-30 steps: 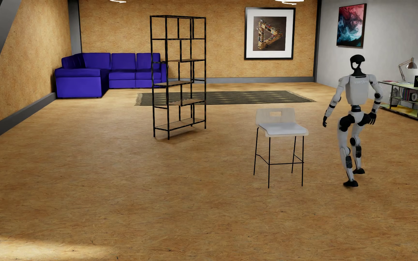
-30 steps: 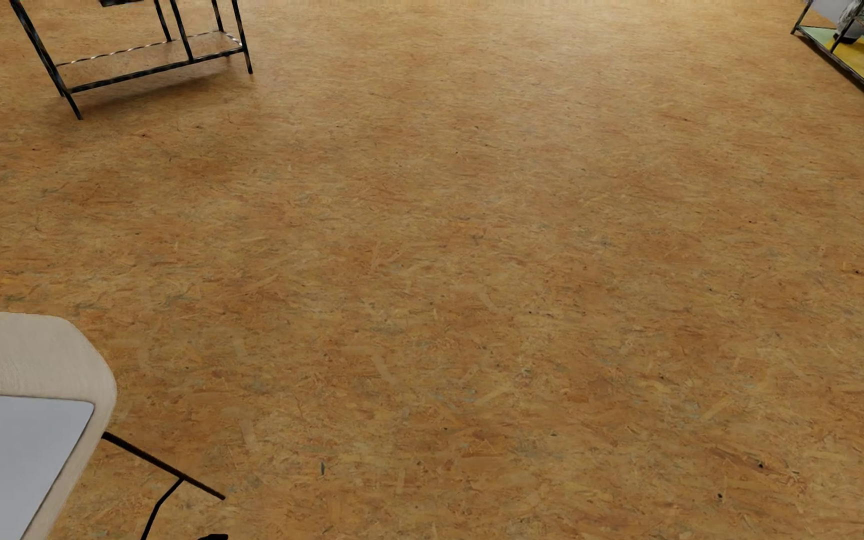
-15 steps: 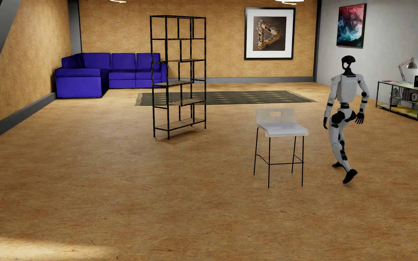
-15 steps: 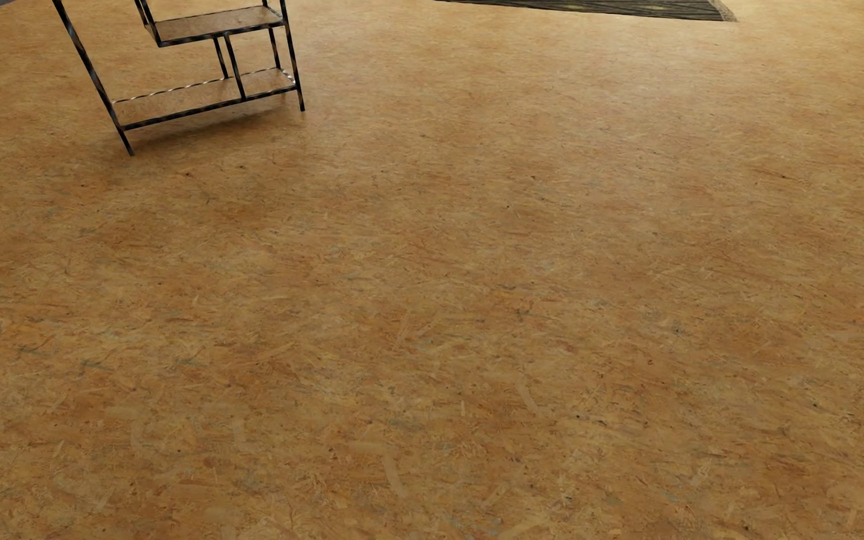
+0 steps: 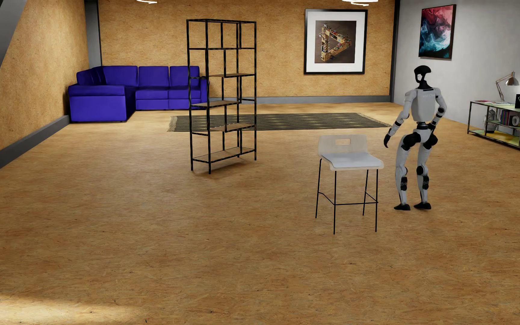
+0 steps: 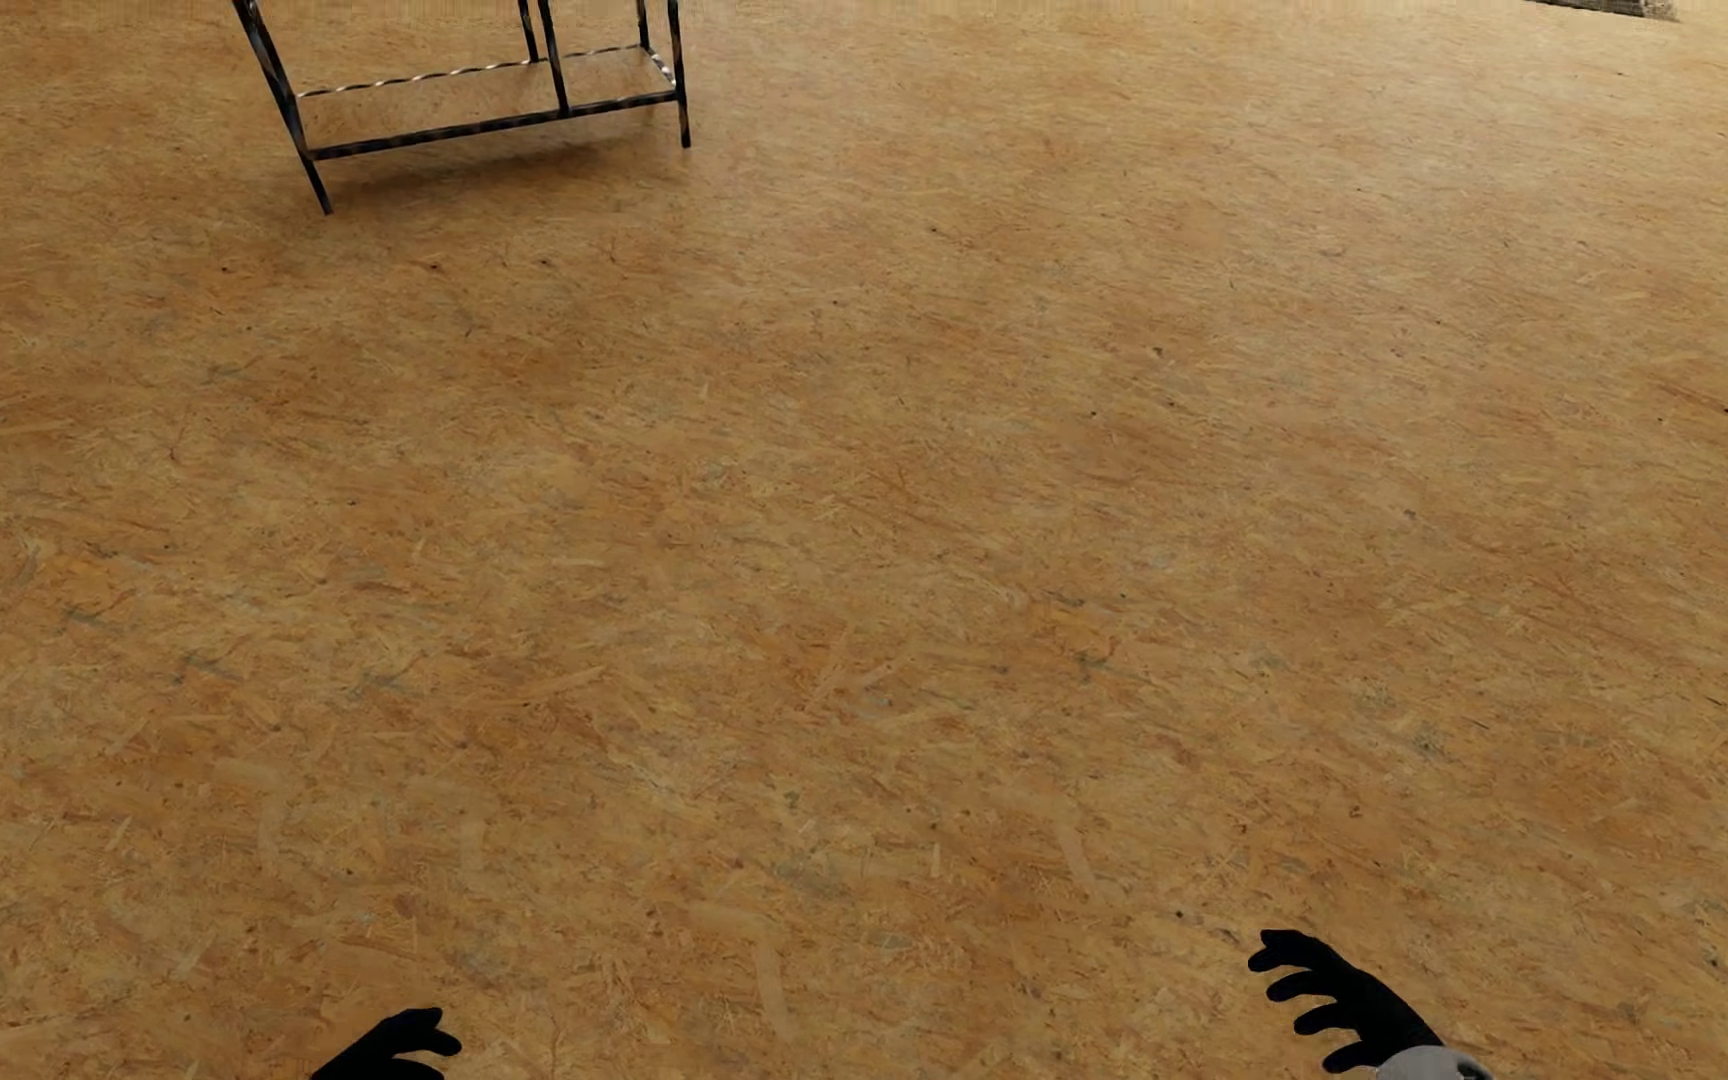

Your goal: Go around the light gray stool

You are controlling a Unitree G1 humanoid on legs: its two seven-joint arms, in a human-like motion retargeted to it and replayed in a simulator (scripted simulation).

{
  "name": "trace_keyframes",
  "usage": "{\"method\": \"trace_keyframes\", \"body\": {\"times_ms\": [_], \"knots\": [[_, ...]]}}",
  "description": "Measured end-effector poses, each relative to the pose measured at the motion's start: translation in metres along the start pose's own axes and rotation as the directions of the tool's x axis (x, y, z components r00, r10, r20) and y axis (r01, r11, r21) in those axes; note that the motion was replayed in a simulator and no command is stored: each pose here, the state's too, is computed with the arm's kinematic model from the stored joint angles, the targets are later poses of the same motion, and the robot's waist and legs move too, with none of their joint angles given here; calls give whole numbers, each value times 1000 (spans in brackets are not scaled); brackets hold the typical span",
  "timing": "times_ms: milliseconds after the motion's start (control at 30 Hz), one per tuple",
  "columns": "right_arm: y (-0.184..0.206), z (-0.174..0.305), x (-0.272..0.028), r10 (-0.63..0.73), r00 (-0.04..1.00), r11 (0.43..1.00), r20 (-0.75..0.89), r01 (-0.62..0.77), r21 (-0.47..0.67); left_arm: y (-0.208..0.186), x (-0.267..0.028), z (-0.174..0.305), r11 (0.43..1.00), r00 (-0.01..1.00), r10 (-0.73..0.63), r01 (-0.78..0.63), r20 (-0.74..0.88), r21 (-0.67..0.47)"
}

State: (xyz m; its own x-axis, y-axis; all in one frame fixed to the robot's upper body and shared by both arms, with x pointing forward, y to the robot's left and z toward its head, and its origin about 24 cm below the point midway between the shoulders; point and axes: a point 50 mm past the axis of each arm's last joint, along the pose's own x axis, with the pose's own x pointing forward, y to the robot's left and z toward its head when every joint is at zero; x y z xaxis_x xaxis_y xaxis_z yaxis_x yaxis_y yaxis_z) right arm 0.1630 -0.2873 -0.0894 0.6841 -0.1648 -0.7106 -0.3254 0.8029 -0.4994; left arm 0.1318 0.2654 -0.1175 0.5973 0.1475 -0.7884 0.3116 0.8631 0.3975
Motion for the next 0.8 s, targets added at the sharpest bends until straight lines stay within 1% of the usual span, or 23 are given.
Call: {"method": "trace_keyframes", "body": {"times_ms": [133,200,267,333,400,500,633,800], "knots": [[19,-5,-3,56,998,998,-10,-56,-9,-30,-15,-55,997,977,-70,64,-199,-38],[33,-27,-10,90,992,996,-86,-90,4,-48,-25,-80,992,945,-124,127,-302,-13],[55,-61,-23,145,966,989,-213,-143,26,-57,-34,-97,985,916,-154,170,-370,12],[84,-94,-42,222,913,974,-344,-223,37,-56,-34,-97,986,916,-151,166,-371,6],[110,-115,-62,293,854,952,-429,-302,47,-54,-28,-84,989,937,-144,150,-318,-4],[135,-121,-75,356,821,928,-448,-365,68,-56,-21,-66,989,958,-146,148,-246,-13],[142,-106,-70,377,840,921,-389,-383,66,-61,-19,-58,983,961,-171,180,-219,23],[131,-107,-64,350,850,931,-393,-361,50,-63,-21,-64,981,954,-177,190,-241,29]]}}
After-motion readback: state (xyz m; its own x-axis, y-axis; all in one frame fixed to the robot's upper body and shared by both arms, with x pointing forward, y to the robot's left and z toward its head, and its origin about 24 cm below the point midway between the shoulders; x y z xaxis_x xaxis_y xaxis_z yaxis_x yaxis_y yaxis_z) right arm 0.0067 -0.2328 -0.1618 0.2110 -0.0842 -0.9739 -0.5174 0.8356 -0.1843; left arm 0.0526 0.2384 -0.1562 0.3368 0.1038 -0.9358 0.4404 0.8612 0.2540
